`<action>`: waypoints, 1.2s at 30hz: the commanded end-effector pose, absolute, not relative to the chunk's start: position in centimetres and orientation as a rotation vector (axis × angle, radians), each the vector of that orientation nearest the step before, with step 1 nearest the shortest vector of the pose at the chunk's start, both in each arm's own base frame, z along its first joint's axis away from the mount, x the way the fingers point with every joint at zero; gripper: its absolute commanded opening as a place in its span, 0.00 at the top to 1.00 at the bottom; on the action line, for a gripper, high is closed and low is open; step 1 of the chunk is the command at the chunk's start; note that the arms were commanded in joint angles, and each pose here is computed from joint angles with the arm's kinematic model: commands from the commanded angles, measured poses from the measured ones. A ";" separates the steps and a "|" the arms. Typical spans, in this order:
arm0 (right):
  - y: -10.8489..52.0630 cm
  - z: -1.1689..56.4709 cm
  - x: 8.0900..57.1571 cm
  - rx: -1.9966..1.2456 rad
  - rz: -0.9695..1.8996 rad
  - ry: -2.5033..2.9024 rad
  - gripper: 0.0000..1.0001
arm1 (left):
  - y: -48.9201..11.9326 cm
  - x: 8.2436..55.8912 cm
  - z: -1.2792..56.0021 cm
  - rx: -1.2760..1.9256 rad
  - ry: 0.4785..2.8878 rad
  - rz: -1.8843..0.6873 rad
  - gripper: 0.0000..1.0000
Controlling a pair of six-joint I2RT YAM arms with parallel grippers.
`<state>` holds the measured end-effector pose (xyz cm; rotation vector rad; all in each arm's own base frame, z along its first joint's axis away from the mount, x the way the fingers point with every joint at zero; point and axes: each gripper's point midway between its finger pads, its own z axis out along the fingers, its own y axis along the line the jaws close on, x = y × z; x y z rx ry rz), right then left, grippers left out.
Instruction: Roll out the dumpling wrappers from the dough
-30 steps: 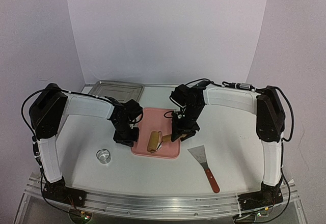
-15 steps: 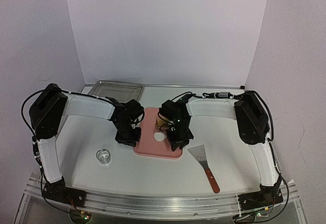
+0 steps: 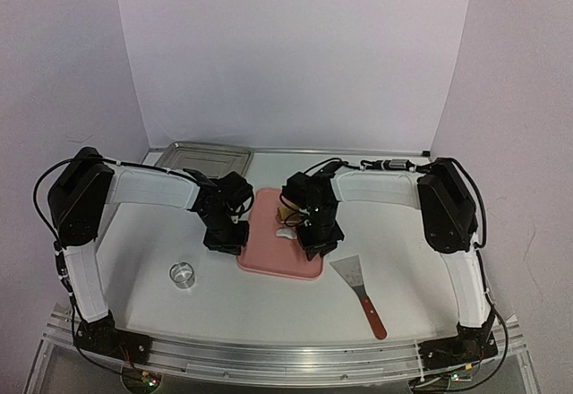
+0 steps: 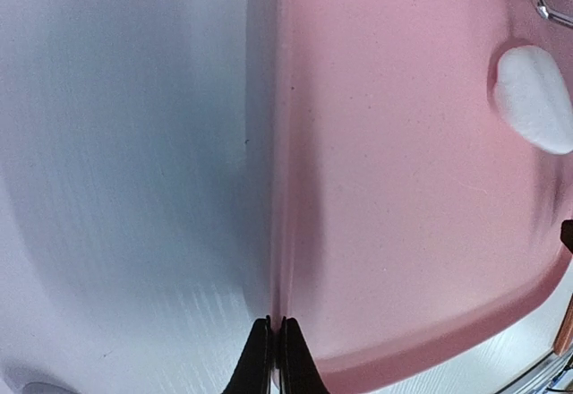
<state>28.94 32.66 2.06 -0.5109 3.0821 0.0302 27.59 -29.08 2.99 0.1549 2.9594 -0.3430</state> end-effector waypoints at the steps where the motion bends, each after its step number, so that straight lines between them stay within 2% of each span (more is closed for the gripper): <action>1: 30.3 8.3 29.4 -0.477 0.048 3.035 1.00 | -26.0 29.3 6.6 0.035 2.890 -0.270 0.96; 7: 31.8 12.8 30.8 -0.464 0.237 2.926 1.00 | -27.7 30.6 10.6 0.010 2.808 -0.452 0.80; 13: 32.8 16.7 30.9 -0.556 0.397 2.805 1.00 | -28.3 31.4 13.5 -0.025 2.753 -0.595 0.48; 15: 33.4 17.9 30.1 -0.644 0.486 2.756 1.00 | -28.9 32.2 15.7 -0.035 2.706 -0.679 0.33; 19: 34.0 19.7 27.8 -0.811 0.637 2.692 1.00 | -30.9 34.1 21.1 -0.003 2.557 -0.937 0.14; 27: 34.7 22.6 24.9 -0.907 0.797 2.624 1.00 | -35.9 35.3 27.6 0.110 2.373 -1.415 0.02; 36: 35.5 23.4 24.8 -0.920 0.790 2.591 1.00 | -38.5 34.8 27.9 0.147 2.334 -1.671 0.01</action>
